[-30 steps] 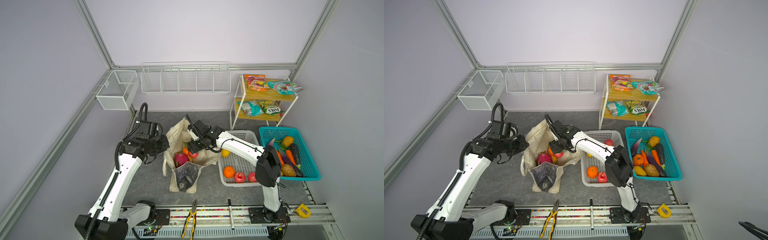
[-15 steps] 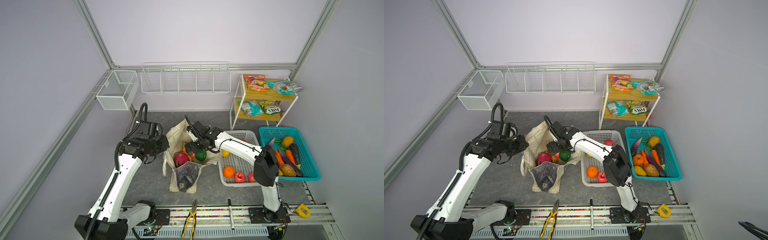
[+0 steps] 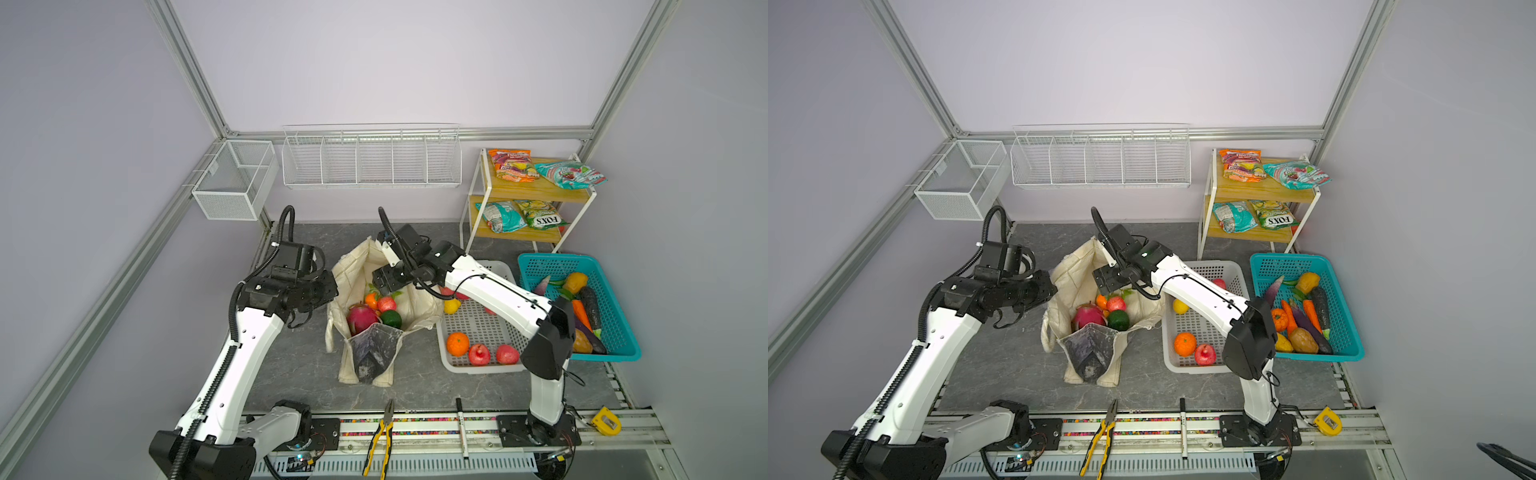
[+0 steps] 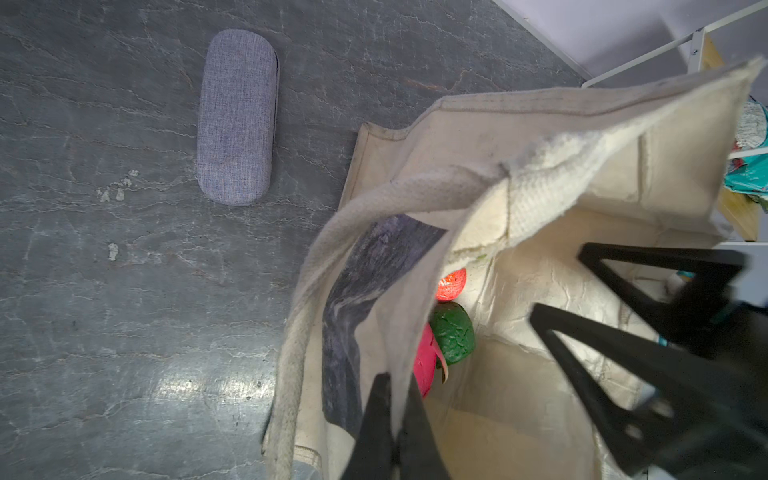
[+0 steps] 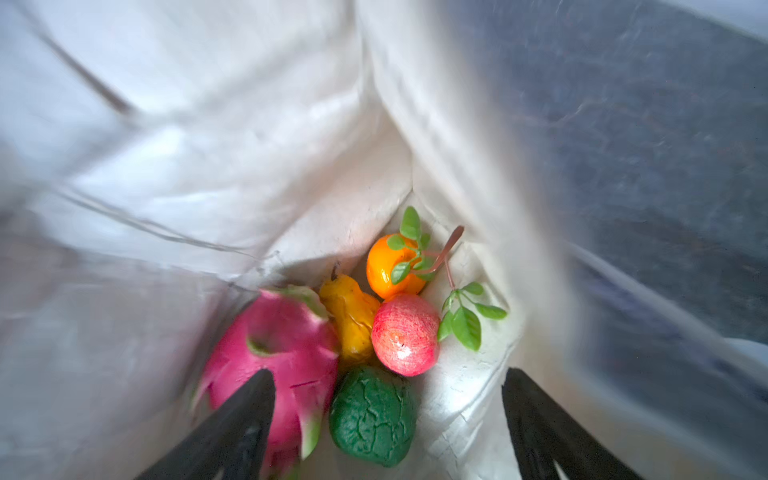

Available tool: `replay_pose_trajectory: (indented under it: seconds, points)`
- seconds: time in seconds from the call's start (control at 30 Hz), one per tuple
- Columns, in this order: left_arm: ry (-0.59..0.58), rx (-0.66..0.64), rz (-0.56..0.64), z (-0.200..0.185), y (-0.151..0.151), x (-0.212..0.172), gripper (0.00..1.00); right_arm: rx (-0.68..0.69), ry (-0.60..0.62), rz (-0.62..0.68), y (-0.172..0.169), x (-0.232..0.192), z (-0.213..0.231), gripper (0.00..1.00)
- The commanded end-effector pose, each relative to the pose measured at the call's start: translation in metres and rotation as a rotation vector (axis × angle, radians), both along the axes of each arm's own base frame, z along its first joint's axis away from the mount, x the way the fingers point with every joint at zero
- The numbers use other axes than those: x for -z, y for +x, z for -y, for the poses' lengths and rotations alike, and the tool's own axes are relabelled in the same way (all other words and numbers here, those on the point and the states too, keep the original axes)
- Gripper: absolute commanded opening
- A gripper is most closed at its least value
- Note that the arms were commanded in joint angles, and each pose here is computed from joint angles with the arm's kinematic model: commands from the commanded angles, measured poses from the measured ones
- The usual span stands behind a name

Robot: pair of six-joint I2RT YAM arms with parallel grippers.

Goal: Place the food into the grocery bag and tie it
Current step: 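Open the right gripper to release the squash and raise it out, then move the right gripper back over the teal vegetable basket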

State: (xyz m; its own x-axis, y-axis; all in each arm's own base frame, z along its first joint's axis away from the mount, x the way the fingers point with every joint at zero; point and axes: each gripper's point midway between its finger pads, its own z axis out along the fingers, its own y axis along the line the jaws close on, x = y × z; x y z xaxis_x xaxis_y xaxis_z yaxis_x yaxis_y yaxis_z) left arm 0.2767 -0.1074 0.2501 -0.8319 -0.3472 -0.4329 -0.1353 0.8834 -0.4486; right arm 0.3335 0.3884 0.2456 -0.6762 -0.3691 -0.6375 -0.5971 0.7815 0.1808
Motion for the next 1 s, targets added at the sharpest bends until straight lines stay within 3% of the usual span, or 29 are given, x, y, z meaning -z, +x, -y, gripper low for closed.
replay_pose_trajectory:
  seconds: [0.0, 0.13, 0.33, 0.47, 0.6, 0.77, 0.97]
  points:
    - [0.004, -0.012, 0.005, -0.003, -0.005, -0.005, 0.00, 0.083, 0.071, 0.110, 0.010, -0.068, 0.039, 0.88]
    - [0.005, -0.015, 0.014, -0.003, -0.003, -0.007, 0.00, 0.209, 0.093, 0.192, 0.023, -0.105, 0.092, 0.88]
    - [0.009, -0.023, 0.027, -0.005, -0.002, -0.011, 0.00, 0.462, 0.075, 0.282, 0.041, -0.127, 0.212, 0.88]
    - [0.008, -0.020, 0.023, -0.004, -0.003, -0.010, 0.00, 0.710, 0.081, 0.296, 0.040, -0.121, 0.308, 0.88]
    - [0.003, -0.020, 0.021, -0.004, -0.002, -0.009, 0.00, 1.093, 0.013, 0.301, 0.015, -0.101, 0.411, 0.88]
    - [0.000, -0.011, 0.009, -0.002, -0.004, -0.005, 0.00, 1.375, -0.047, 0.169, -0.023, -0.051, 0.475, 0.88]
    - [-0.008, -0.001, -0.001, 0.000, -0.005, -0.003, 0.00, 1.495, -0.178, -0.074, -0.046, 0.008, 0.501, 0.88]
